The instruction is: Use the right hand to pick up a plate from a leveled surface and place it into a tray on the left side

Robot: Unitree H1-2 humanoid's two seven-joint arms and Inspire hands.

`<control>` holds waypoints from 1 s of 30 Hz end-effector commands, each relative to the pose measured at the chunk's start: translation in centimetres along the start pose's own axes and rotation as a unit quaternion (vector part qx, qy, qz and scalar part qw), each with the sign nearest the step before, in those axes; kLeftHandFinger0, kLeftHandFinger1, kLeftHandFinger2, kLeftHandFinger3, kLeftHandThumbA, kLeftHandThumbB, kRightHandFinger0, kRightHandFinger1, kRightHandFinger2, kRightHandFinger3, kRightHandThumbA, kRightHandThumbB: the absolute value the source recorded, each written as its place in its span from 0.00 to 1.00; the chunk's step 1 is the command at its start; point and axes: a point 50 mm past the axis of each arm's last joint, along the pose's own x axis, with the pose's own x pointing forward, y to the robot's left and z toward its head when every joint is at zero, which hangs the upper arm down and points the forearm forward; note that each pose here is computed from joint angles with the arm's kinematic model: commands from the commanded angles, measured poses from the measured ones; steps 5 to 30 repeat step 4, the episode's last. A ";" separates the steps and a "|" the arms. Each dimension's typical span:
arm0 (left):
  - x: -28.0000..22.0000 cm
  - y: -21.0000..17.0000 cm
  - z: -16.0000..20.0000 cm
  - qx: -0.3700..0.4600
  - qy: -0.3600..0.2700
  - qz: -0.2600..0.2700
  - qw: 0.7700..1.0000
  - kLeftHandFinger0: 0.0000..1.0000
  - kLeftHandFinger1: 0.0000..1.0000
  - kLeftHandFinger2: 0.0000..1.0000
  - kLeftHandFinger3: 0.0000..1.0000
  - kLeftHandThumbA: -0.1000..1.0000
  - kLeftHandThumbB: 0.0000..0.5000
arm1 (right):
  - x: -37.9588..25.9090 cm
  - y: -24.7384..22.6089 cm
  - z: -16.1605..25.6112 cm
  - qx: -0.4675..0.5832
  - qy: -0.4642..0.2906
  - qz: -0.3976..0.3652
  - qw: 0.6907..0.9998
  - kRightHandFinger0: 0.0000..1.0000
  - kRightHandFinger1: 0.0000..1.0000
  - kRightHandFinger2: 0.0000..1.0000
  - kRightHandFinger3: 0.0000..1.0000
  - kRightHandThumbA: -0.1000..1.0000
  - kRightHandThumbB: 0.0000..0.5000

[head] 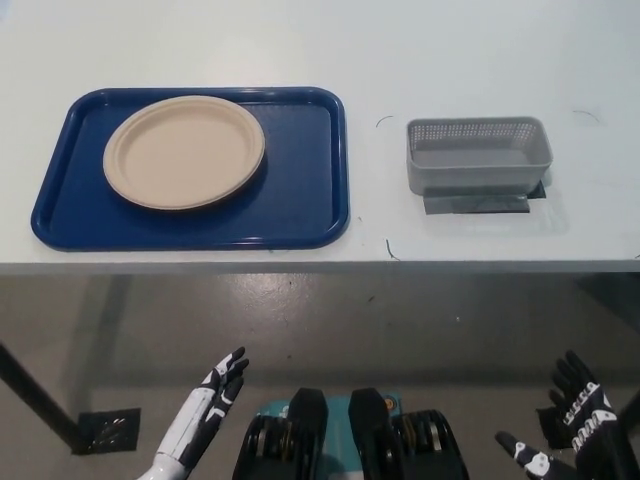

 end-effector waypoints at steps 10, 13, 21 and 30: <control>-0.1 1.3 1.3 0.008 -0.058 0.045 0.997 1.00 1.00 1.00 1.00 1.00 0.74 | 0.7 -0.1 -0.8 -0.067 -0.149 0.023 0.986 1.00 1.00 1.00 1.00 1.00 0.35; -0.1 1.3 1.3 0.008 -0.058 0.045 0.997 1.00 1.00 1.00 1.00 1.00 0.74 | 0.7 -0.1 -0.8 -0.067 -0.149 0.023 0.986 1.00 1.00 1.00 1.00 1.00 0.35; -0.1 1.3 1.3 0.008 -0.058 0.045 0.997 1.00 1.00 1.00 1.00 1.00 0.74 | 0.7 -0.1 -0.8 -0.067 -0.149 0.023 0.986 1.00 1.00 1.00 1.00 1.00 0.35; -0.1 1.3 1.3 0.008 -0.058 0.045 0.997 1.00 1.00 1.00 1.00 1.00 0.74 | 0.7 -0.1 -0.8 -0.067 -0.149 0.023 0.986 1.00 1.00 1.00 1.00 1.00 0.35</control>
